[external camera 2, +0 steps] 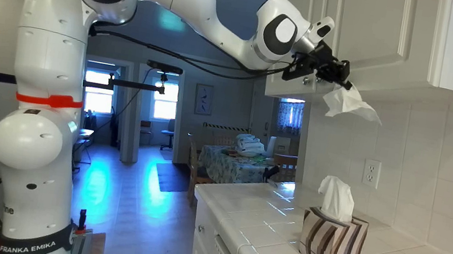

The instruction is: Use the napkin to wipe the cabinet door on the right

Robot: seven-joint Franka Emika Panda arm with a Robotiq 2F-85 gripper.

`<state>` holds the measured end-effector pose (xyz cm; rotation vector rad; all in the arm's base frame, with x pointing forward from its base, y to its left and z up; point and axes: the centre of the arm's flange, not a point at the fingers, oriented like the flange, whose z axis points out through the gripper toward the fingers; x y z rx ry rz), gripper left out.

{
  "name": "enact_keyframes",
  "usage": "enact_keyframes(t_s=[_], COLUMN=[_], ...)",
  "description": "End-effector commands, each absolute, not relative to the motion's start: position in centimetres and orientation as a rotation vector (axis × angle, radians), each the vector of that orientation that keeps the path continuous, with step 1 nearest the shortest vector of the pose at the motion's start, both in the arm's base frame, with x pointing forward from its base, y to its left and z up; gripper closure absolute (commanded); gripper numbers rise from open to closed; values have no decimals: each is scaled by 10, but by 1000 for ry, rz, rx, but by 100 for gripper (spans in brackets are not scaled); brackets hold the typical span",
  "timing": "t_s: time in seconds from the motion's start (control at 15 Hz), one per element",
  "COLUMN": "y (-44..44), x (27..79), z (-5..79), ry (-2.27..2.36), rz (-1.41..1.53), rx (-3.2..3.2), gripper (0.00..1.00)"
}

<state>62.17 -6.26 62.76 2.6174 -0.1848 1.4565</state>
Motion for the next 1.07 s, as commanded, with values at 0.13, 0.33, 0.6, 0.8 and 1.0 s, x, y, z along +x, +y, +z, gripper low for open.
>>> enact_keyframes(t_s=[0.13,0.33,0.6,0.8,1.0], y=[-66,-78,-97,-116,-137], x=[630,623,612,609,607], z=[631,630,632,631,630], ry=[-191,-227,-287,-348,-410], rz=[1530,1539,1573,1586,1581], rx=[2576,2566,2533,2510,2501], gripper=[100,100,100,100,100])
